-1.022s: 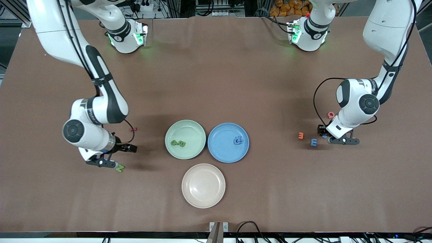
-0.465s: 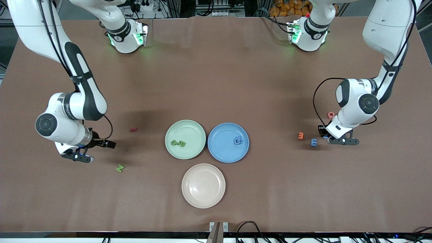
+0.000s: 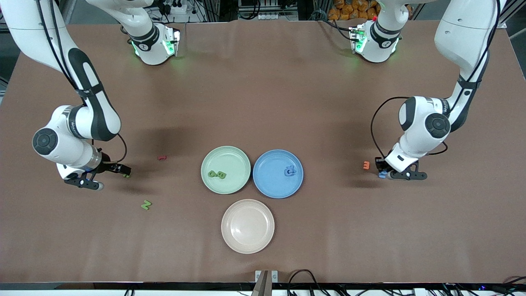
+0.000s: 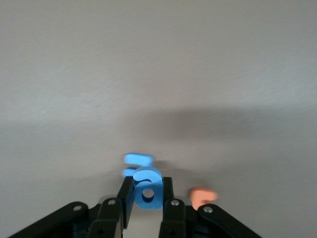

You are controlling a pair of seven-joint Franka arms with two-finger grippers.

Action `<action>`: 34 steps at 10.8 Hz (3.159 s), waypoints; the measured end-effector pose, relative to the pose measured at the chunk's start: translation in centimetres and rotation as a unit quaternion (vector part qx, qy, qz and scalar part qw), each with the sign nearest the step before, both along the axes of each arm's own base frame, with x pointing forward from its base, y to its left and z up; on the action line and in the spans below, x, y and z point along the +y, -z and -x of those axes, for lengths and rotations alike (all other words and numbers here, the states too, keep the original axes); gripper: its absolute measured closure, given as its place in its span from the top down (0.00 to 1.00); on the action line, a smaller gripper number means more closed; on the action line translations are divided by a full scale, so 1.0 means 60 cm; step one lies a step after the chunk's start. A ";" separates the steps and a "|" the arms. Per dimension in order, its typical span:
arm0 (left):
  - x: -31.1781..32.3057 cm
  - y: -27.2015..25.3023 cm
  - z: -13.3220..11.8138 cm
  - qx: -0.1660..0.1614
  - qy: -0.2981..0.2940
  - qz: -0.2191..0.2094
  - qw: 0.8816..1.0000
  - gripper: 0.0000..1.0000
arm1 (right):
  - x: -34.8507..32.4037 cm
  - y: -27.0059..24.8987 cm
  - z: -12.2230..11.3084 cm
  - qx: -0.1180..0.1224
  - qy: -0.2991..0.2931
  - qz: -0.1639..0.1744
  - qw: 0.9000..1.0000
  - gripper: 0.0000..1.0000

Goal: Sort letters by color into matching plates
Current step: 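Grasp the blue a with the left gripper while the right gripper withdraws, then drop the a on the blue plate while the right gripper reaches u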

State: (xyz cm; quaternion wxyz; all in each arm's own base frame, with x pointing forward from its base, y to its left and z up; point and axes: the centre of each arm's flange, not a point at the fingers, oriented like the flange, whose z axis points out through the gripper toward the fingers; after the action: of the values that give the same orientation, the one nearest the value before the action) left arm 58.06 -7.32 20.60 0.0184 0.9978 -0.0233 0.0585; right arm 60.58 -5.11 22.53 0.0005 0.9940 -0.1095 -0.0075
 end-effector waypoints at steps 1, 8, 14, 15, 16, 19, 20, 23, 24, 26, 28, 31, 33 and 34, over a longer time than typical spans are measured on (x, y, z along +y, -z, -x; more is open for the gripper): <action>-0.026 -0.007 -0.001 -0.004 -0.008 0.005 1.000 0.27 | -0.004 0.003 0.002 -0.003 0.000 0.000 1.000 1.00; -0.289 -0.073 0.016 0.020 -0.065 0.018 0.998 0.27 | -0.001 0.057 0.010 -0.016 -0.002 0.003 1.000 1.00; -0.385 -0.091 0.033 0.015 -0.096 0.032 0.995 0.27 | 0.007 0.087 0.015 -0.019 -0.007 0.003 1.000 0.86; -0.399 -0.095 0.034 0.013 -0.100 0.035 0.994 0.27 | 0.008 0.087 0.016 -0.019 -0.007 0.003 1.000 0.85; -0.416 -0.097 0.038 0.012 -0.103 0.038 0.994 0.27 | 0.008 0.088 0.016 -0.019 -0.007 0.003 1.000 0.77; -0.462 -0.087 0.051 0.016 -0.114 0.043 0.992 0.27 | 0.008 0.091 0.019 -0.017 -0.007 0.003 1.000 0.67; -0.479 -0.080 0.054 0.018 -0.115 0.044 0.992 0.27 | 0.008 0.089 0.018 -0.019 -0.011 0.003 1.000 0.59; -0.549 -0.057 0.062 0.021 -0.133 0.055 0.989 0.27 | 0.006 0.084 0.018 -0.021 -0.016 0.004 1.000 0.34; -0.573 -0.048 0.069 0.023 -0.134 0.057 0.989 0.27 | 0.006 0.083 0.018 -0.021 -0.016 0.004 1.000 0.29; -0.603 -0.042 0.070 0.021 -0.138 0.062 0.988 0.27 | 0.006 0.083 0.018 -0.021 -0.016 0.004 1.000 0.27; -0.615 -0.049 0.061 0.016 -0.145 0.071 0.987 0.27 | 0.007 0.080 0.017 -0.022 -0.017 0.004 1.000 0.27; -0.634 -0.055 0.055 0.012 -0.164 0.082 0.983 0.27 | 0.022 0.041 0.005 -0.008 -0.025 0.000 1.000 0.27; -0.646 -0.052 0.057 0.012 -0.164 0.085 0.983 0.27 | 0.055 -0.003 -0.012 -0.005 -0.037 -0.003 0.999 0.29; -0.647 -0.051 0.056 0.012 -0.164 0.085 0.983 0.31 | 0.073 -0.013 -0.018 -0.009 -0.041 -0.003 0.999 0.30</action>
State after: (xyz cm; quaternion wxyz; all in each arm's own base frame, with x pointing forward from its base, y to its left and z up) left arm 54.69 -46.15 23.65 0.0933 0.9836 0.1462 0.0504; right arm 61.63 -0.74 23.30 -0.0036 0.9976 -0.0690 0.0010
